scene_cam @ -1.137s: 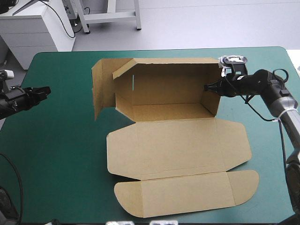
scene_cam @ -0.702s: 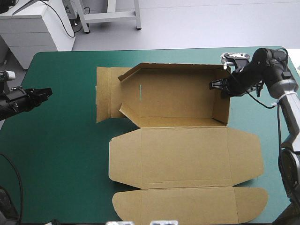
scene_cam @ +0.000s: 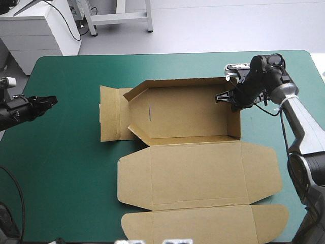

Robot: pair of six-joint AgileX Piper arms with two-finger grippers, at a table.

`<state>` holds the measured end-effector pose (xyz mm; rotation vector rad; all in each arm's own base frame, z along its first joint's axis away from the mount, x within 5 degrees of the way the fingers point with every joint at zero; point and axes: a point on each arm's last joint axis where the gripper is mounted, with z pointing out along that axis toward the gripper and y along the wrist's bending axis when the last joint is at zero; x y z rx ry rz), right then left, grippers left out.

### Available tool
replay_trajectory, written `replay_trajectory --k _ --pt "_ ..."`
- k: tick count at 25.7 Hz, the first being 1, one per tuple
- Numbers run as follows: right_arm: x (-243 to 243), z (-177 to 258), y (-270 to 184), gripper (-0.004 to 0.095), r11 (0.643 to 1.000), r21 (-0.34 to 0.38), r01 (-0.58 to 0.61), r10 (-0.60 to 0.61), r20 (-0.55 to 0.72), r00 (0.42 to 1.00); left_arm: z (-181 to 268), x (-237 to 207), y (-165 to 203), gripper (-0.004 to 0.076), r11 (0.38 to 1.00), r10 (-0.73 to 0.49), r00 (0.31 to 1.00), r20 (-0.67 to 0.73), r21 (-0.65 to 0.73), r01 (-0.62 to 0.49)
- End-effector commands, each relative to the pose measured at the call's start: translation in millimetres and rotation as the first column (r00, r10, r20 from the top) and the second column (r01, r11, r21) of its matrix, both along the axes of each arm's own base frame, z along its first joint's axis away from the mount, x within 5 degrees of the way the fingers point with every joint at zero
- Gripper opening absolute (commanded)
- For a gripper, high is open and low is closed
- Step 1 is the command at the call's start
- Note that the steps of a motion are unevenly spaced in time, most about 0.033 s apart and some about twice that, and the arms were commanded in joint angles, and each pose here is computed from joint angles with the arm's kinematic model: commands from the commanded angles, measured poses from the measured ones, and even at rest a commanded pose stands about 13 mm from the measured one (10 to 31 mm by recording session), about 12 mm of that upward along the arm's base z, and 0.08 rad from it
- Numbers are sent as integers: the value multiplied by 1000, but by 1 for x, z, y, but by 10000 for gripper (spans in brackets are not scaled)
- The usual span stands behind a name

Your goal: Fold the box

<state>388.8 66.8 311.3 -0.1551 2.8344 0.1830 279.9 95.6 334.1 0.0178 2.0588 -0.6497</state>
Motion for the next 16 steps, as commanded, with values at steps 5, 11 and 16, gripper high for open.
replay_trajectory --k 5,11,16 --pt "14 -5 5 94 999 32 -6 7 -13 1000 24 -4 -4 -8 999 22 995 94 -34 -19" --pt "24 -3 6 437 999 30 -29 28 37 999 24 -4 -5 -8 999 19 995 94 -36 -15" --pt "32 18 7 740 999 52 -8 0 142 990 24 -4 -5 -8 999 19 995 94 -36 -15"
